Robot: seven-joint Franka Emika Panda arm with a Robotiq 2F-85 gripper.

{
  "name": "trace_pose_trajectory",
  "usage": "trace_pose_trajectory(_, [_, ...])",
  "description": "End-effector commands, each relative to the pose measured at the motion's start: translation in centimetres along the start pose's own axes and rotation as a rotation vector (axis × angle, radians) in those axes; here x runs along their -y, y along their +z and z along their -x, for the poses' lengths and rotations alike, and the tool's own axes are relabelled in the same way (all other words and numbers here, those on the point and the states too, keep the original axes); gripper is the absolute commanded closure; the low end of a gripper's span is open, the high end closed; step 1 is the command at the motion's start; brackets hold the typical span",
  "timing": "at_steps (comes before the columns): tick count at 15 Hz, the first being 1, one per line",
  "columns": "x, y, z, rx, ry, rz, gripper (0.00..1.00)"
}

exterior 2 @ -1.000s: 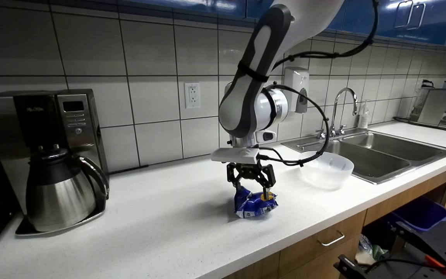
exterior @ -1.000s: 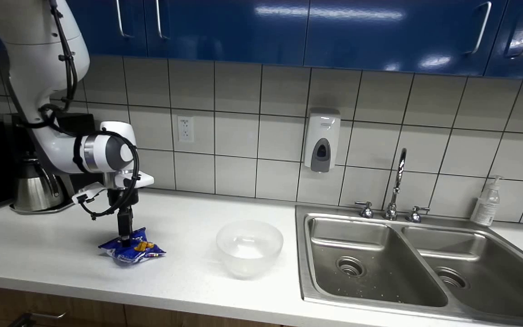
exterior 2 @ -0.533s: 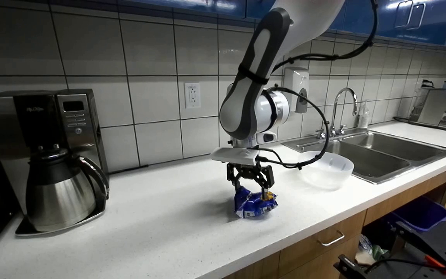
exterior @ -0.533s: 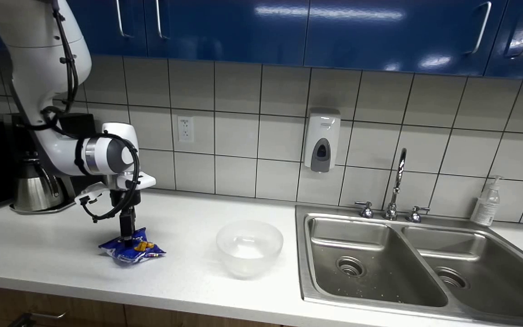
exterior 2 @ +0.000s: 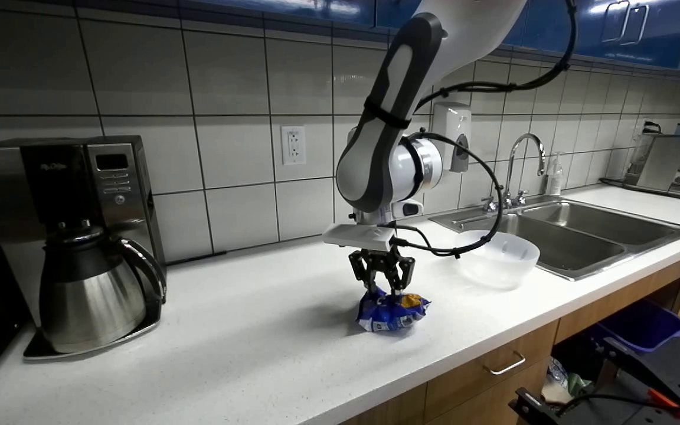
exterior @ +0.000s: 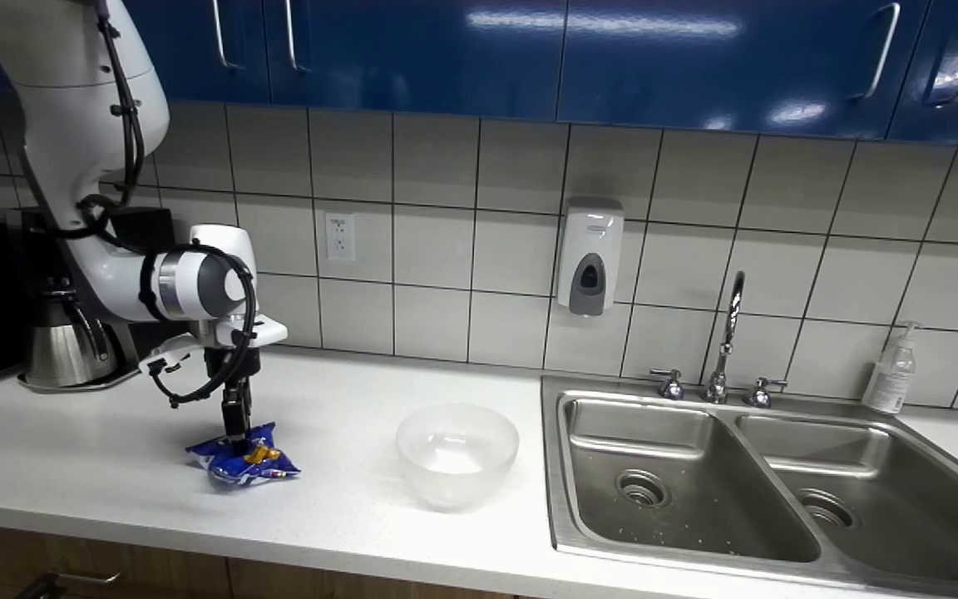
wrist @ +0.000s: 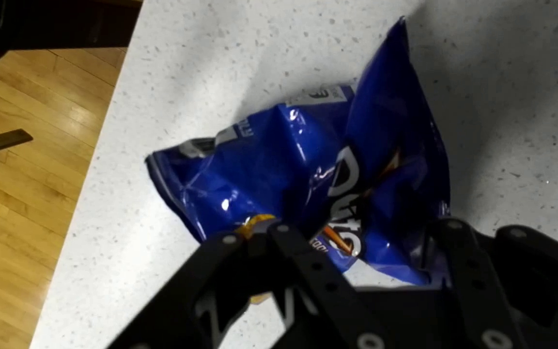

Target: Put the dorito packet into the clear bowl

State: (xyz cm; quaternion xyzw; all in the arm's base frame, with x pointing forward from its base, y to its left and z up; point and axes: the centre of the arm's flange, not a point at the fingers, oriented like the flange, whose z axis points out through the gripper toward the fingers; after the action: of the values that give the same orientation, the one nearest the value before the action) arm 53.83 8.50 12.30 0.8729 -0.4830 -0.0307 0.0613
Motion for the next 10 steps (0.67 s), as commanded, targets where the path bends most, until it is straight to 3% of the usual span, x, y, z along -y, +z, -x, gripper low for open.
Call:
trace_pose_trajectory(1, [-0.1, -0.4, 0.4, -0.01, 0.039, -0.002, 0.78])
trace_pose_trajectory(4, [-0.1, -0.7, 0.4, -0.018, 0.049, -0.005, 0.95])
trace_pose_trajectory(10, [-0.4, -3.8, -0.9, -0.051, 0.074, -0.045, 0.98])
